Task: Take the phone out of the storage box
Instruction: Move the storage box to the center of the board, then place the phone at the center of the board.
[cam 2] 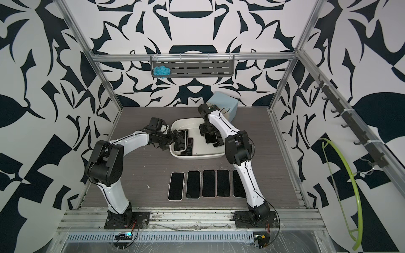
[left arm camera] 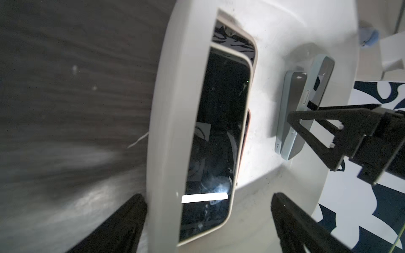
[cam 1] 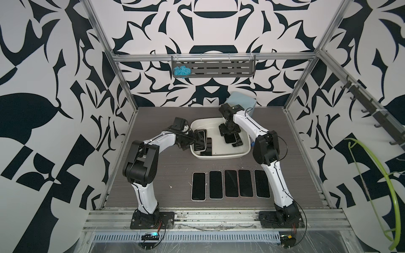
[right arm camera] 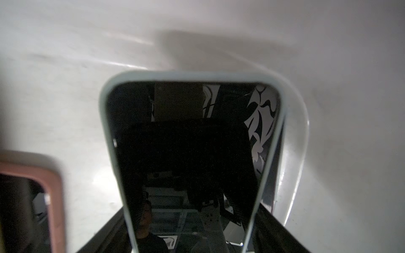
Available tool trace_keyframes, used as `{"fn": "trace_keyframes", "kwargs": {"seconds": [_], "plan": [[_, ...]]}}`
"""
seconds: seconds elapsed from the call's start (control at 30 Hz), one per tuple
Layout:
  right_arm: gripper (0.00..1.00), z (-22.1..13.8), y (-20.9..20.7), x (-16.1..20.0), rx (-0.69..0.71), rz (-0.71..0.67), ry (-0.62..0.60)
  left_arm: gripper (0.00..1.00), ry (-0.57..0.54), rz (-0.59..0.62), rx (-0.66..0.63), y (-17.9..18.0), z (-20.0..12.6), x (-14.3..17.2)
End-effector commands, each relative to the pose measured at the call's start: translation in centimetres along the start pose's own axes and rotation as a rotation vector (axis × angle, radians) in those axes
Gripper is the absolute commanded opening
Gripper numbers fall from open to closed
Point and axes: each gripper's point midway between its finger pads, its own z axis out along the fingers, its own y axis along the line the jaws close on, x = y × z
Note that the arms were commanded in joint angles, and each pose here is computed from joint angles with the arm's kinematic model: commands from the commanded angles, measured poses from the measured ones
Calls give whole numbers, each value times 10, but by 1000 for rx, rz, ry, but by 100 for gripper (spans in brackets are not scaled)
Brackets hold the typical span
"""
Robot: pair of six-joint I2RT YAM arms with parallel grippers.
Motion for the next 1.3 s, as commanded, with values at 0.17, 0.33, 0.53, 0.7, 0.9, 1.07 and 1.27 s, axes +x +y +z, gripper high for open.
{"fn": "trace_keyframes", "kwargs": {"seconds": [0.17,0.33,0.53,0.7,0.9,1.07,1.27], "plan": [[58,-77,15,-6,-107,128,-84,97,-12,81,80,-27,-50,12],[58,-105,38,9,-153,167,-110,98,-77,65,93,-25,-89,40],[58,-142,94,40,-207,160,-125,99,-220,-1,120,-13,-142,82],[59,-160,157,78,-243,152,-132,99,-427,-64,124,6,-201,116],[59,-160,238,132,-270,103,-140,100,-649,-54,143,16,-270,146],[60,-134,284,180,-247,62,-113,100,-736,-41,148,16,-303,157],[60,-93,311,222,-267,98,-70,100,-694,-45,141,15,-304,166]]}}
